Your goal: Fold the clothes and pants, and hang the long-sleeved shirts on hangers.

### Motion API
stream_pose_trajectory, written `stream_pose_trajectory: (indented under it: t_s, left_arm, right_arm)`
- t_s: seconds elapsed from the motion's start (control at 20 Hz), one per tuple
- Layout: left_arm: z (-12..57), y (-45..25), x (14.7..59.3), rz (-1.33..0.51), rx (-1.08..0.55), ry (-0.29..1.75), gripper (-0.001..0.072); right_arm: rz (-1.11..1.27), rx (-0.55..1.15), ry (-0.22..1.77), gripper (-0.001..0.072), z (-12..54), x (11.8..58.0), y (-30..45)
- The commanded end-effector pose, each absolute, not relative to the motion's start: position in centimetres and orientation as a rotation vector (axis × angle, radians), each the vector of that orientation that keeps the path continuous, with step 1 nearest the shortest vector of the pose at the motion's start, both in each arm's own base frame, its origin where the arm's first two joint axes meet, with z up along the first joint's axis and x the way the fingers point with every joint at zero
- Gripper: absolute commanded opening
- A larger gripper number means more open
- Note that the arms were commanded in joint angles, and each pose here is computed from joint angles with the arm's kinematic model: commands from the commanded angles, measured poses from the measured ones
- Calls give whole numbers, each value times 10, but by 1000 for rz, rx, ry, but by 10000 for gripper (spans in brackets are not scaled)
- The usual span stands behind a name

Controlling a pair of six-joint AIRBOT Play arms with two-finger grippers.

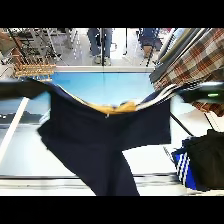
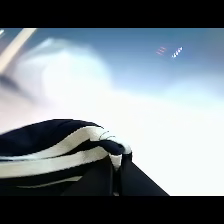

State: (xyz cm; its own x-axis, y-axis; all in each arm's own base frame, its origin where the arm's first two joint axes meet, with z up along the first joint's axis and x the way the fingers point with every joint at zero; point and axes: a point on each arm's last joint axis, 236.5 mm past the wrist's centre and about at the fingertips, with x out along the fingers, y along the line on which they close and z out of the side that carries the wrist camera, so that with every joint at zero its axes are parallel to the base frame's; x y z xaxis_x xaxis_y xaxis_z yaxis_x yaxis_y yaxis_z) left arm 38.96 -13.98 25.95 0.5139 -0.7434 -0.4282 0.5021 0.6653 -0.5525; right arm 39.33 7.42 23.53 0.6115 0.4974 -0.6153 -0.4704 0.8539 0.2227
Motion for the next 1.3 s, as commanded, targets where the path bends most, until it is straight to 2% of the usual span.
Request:
stream_pose_trajectory:
  t_s: [0.0,0.05,0.15,0.25,0.35,0.5,0.65,0.85,1.0,1.05,1.1,1.15,1.2,1.25]
  left_arm:
    - [64,-139,470,-539,-506,945,7]
    - [25,-140,489,-487,-563,984,7]
    - [-8,-147,516,-487,-626,1022,7]
    - [4,-147,542,-506,-640,997,7]
    - [47,-136,557,-553,-616,934,6]
    - [96,-108,547,-628,-571,935,7]
    - [78,-73,504,-656,-514,1120,7]
    - [10,-24,441,-548,-297,1500,8]
    - [-14,-8,435,-485,-251,1576,7]
    - [-18,-7,439,-478,-254,1568,8]
    - [-21,-8,443,-473,-251,1556,16]
    - [-23,-8,447,-464,-251,1544,108]
    - [-23,-8,451,-453,-255,1531,217]
    - [-21,-8,452,-437,-266,1527,260]
  right_arm:
    - [533,218,971,14,72,453,88]
    - [503,251,1001,14,44,466,86]
    - [490,278,1027,14,26,479,84]
    - [530,263,1025,14,46,477,89]
    - [626,245,1059,14,78,451,103]
    - [802,233,1159,15,115,374,133]
    - [962,310,1247,14,122,280,183]
    - [972,447,1435,14,48,157,240]
    - [960,576,1511,17,-7,100,282]
    - [940,550,1485,44,-21,96,288]
    - [935,509,1440,241,-27,98,294]
    - [953,484,1410,496,-25,99,298]
    - [978,446,1403,596,-21,98,297]
    - [948,438,1426,580,-24,100,289]
